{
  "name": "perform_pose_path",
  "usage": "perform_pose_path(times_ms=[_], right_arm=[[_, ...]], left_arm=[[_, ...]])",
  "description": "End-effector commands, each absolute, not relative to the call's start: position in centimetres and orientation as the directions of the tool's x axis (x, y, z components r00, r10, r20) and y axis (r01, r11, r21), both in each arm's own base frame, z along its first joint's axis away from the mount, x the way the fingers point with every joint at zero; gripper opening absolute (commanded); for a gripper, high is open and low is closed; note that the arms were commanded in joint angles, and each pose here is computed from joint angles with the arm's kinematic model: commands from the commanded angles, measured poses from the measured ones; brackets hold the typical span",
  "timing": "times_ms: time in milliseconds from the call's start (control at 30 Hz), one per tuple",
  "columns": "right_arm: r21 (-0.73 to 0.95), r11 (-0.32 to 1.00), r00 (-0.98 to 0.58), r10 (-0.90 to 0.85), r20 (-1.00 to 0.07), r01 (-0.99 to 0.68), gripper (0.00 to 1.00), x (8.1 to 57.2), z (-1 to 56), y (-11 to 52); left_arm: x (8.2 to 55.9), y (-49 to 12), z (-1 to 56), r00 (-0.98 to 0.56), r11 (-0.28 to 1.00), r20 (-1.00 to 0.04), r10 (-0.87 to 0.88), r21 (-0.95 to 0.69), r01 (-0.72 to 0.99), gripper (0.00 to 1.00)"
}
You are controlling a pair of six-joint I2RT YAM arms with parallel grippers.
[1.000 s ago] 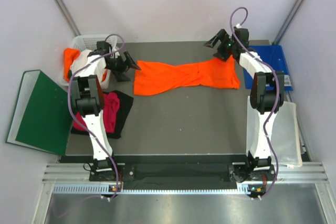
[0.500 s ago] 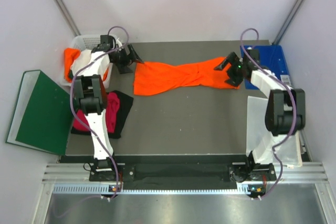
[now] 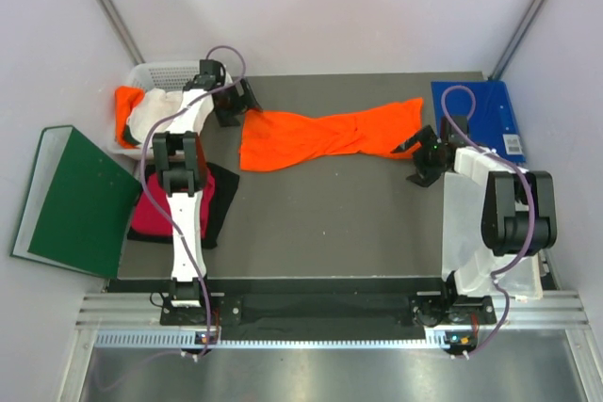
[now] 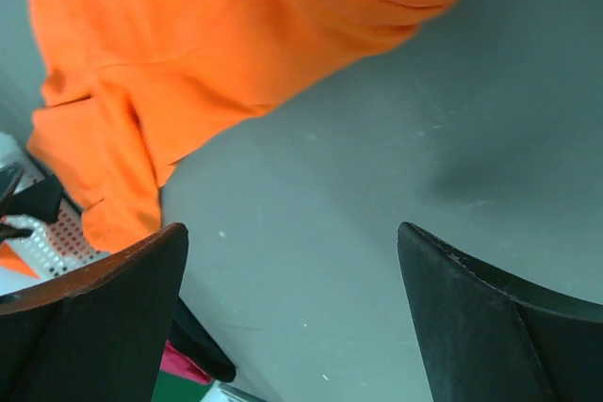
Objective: Fold and stack the t-shirts
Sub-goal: Rotate the tshirt 90 degrees
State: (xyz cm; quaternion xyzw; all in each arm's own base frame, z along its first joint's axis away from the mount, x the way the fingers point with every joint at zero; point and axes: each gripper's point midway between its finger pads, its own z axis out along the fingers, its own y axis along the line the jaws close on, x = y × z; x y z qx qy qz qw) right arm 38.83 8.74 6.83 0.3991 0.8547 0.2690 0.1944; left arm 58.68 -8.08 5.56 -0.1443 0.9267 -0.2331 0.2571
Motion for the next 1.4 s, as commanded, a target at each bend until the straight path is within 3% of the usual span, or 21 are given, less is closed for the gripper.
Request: perform_pose_path(times_ms=[0, 167, 267, 367, 400, 433, 467, 500, 567, 633, 867, 1000, 1100, 1333, 1367], right_arm=[[0.638, 0.47, -0.532, 0.84, -0.109, 0.61, 0.92, 40.2, 6.2, 8.5], [0.63, 0.435, -0.46, 0.878, -0.137, 0.643, 0.91, 41.0, 4.9, 7.4], [0.633, 0.428, -0.419, 0.891, -0.176, 0.645, 0.89, 42.6, 4.4, 6.6], [0.639, 0.436, -0.405, 0.891, -0.206, 0.634, 0.83, 44.7, 4.0, 6.2], [0.638, 0.446, -0.409, 0.886, -0.217, 0.628, 0.77, 45.3, 3.9, 6.1], [0.637, 0.451, -0.413, 0.884, -0.221, 0.625, 0.69, 45.9, 3.2, 6.1], [0.644, 0.453, -0.409, 0.883, -0.23, 0.616, 0.42, 46.7, 3.4, 6.0], [0.651, 0.455, -0.41, 0.882, -0.234, 0.608, 0.29, 47.4, 2.9, 6.1], [0.66, 0.464, -0.411, 0.877, -0.249, 0.59, 0.05, 48.8, 3.4, 6.1], [0.665, 0.467, -0.399, 0.877, -0.267, 0.582, 0.0, 50.4, 3.6, 4.8], [0.638, 0.588, -0.47, 0.801, -0.372, 0.497, 0.0, 54.2, 4.2, 3.6], [0.662, 0.645, -0.495, 0.748, -0.443, 0.382, 0.0, 58.9, 6.6, 3.6], [0.686, 0.672, -0.532, 0.703, -0.472, 0.279, 0.0, 62.3, 7.5, 4.7], [0.731, 0.666, -0.601, 0.648, -0.468, 0.148, 0.01, 66.5, 6.8, 6.5], [0.731, 0.666, -0.61, 0.645, -0.461, 0.152, 0.02, 66.5, 5.9, 6.6]], left_arm=[[59.5, -7.1, 5.8, -0.807, 0.852, -0.42, -0.415, -0.491, -0.182, 0.99], [59.5, -7.6, 5.1, -0.814, 0.836, -0.393, -0.429, -0.514, -0.192, 0.92], [59.1, -10.0, 4.4, -0.838, 0.827, -0.366, -0.405, -0.538, -0.165, 0.76], [58.7, -10.9, 3.7, -0.853, 0.816, -0.336, -0.4, -0.554, -0.165, 0.54], [58.5, -11.2, 3.3, -0.857, 0.816, -0.328, -0.397, -0.554, -0.166, 0.46], [58.5, -11.4, 3.3, -0.859, 0.815, -0.324, -0.396, -0.556, -0.166, 0.27], [58.3, -11.5, 3.0, -0.862, 0.814, -0.315, -0.398, -0.554, -0.173, 0.12], [58.2, -11.4, 3.0, -0.863, 0.814, -0.307, -0.4, -0.552, -0.181, 0.0], [58.0, -11.1, 2.8, -0.861, 0.82, -0.304, -0.408, -0.536, -0.2, 0.0], [57.6, -10.5, 3.1, -0.858, 0.83, -0.302, -0.416, -0.512, -0.222, 0.0], [53.5, -9.4, 4.3, -0.873, 0.815, -0.206, -0.441, -0.498, -0.294, 0.0], [49.1, -10.7, 4.2, -0.897, 0.781, -0.061, -0.438, -0.52, -0.346, 0.0], [43.8, -13.0, 2.9, -0.913, 0.762, 0.086, -0.399, -0.523, -0.382, 0.0], [33.6, -19.2, 3.1, -0.964, 0.851, 0.194, -0.182, -0.459, -0.253, 0.0], [32.1, -18.5, 3.6, -0.951, 0.874, 0.256, -0.174, -0.404, -0.269, 0.0]])
